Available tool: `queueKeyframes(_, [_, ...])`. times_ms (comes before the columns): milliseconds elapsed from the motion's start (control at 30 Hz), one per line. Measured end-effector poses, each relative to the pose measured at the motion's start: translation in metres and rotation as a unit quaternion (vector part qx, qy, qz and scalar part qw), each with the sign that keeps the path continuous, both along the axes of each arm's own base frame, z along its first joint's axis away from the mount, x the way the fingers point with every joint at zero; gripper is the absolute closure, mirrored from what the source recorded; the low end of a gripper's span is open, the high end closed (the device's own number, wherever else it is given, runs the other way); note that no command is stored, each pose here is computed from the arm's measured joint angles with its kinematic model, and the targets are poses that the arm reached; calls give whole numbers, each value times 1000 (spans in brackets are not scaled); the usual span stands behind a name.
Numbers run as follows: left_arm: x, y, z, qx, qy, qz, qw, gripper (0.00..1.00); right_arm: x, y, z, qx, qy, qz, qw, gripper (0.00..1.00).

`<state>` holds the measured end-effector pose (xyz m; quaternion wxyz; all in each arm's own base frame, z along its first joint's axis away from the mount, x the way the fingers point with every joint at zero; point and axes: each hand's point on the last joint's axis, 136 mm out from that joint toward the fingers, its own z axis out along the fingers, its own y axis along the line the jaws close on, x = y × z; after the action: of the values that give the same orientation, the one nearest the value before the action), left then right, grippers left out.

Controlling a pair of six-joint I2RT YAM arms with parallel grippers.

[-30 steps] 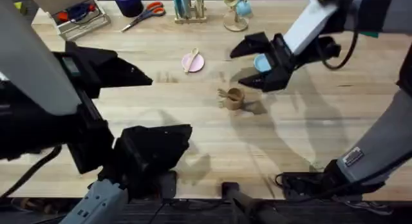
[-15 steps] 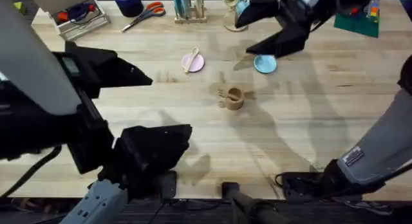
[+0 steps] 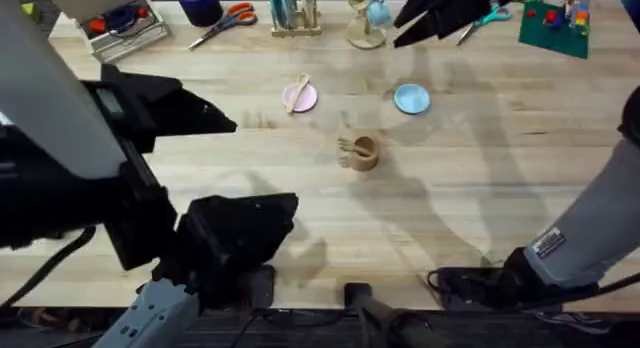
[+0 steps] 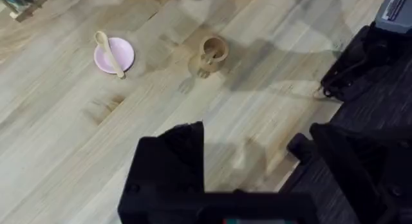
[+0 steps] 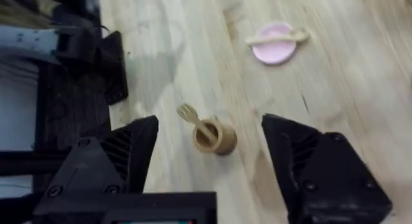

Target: Pick up a utensil and set it on the pink plate, then put the other utensil in the container.

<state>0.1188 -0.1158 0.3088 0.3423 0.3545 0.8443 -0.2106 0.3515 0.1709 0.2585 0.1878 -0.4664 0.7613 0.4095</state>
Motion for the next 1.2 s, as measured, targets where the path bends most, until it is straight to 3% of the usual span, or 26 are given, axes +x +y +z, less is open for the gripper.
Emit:
queueKeyframes(167, [0,0,0,0,0,0,1000,8,-3,-13,11,-57,11,-51,997,36])
queueKeyframes(433, [0,0,0,0,0,0,1000,8,-23,-39,50,-134,-21,-145,980,40])
queueKeyframes(867, [0,0,0,0,0,0,1000,7,-22,-92,71,-231,-32,-343,910,7])
queueKeyframes(1033, [0,0,0,0,0,0,1000,8,-33,-112,89,-251,-58,-402,879,6])
queueKeyframes(1200, [0,0,0,0,0,0,1000,8,-46,-123,105,-255,-82,-430,862,5])
